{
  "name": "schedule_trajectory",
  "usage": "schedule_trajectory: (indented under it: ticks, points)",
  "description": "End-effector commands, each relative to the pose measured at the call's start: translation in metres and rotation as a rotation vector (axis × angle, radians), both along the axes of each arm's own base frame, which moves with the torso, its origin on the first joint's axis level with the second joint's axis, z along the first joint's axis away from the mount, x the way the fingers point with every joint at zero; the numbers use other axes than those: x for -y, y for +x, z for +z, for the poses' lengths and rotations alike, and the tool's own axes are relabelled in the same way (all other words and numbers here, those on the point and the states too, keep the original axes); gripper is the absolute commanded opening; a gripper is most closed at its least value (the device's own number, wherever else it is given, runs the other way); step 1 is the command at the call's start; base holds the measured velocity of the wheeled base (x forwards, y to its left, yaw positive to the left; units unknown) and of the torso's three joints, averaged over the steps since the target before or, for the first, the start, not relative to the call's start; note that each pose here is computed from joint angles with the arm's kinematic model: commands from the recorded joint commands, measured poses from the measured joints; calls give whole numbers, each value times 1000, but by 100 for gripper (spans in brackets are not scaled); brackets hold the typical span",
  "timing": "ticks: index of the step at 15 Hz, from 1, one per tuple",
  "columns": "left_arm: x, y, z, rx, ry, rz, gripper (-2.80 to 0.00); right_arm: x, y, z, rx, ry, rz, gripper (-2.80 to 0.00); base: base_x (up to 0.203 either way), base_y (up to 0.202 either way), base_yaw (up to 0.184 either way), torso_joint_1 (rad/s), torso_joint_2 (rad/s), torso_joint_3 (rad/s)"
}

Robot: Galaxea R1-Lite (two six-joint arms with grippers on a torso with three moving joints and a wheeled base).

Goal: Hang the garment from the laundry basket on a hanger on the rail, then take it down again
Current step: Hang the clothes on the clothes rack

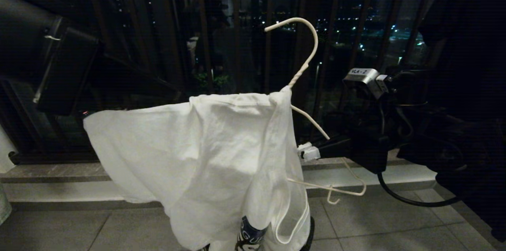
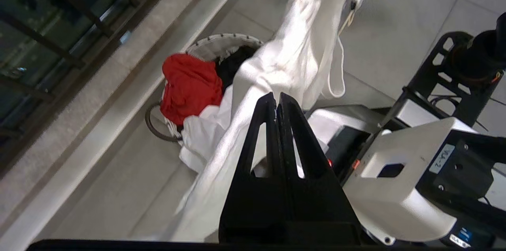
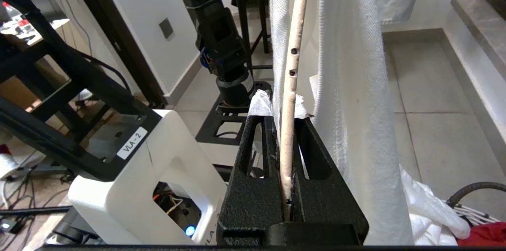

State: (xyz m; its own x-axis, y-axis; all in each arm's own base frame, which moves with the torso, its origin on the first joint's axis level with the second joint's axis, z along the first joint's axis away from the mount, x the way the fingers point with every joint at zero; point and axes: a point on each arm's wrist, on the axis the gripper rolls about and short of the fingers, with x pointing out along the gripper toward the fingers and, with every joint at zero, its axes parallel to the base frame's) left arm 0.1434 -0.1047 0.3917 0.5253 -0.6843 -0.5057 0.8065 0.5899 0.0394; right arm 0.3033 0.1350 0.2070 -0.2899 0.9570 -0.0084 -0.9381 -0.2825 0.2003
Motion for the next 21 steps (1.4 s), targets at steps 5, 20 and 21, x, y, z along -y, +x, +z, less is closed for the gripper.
schedule_trajectory:
  ticks: [5, 20, 21]
  points:
    - [13, 5, -2, -20, -34, -102, 0, 0, 3, -3, -7, -1, 10, -280, 0, 0, 0, 0, 0, 0]
    - [48, 59, -37, -104, 42, -190, 0, 3, 11, -6, -11, -2, -8, -280, 0, 0, 0, 0, 0, 0]
    - [47, 58, -39, -115, 54, -191, 0, 3, 11, -6, -11, -2, -8, -280, 0, 0, 0, 0, 0, 0]
